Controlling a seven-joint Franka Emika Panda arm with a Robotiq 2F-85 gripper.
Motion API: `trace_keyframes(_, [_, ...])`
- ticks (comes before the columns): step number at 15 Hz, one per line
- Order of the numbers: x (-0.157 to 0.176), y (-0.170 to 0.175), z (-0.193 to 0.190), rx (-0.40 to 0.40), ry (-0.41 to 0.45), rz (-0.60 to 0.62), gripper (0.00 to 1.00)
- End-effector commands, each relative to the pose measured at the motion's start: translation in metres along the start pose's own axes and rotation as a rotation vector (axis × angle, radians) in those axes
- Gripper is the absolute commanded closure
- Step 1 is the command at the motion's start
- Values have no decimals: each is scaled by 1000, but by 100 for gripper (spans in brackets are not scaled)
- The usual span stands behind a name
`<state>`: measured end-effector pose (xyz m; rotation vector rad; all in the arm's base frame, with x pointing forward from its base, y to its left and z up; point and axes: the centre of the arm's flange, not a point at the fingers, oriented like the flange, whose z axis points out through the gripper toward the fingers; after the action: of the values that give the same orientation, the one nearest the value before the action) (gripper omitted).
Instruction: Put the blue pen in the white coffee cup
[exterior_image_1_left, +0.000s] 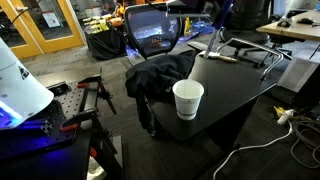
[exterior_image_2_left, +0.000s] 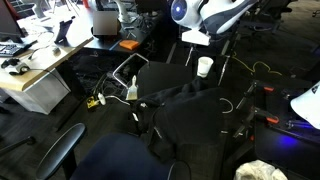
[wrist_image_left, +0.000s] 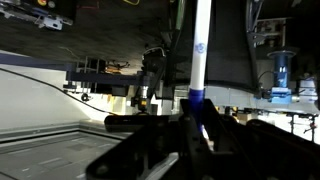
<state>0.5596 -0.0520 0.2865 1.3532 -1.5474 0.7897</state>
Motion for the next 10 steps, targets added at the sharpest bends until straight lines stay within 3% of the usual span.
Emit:
trace_keyframes(1, [-11,9,-1,-71,86,69,96])
trace_keyframes(6, [-30,13,-15,-80,132,57,96])
trace_keyframes(10, [-47,17,-19,-79,92,68,96])
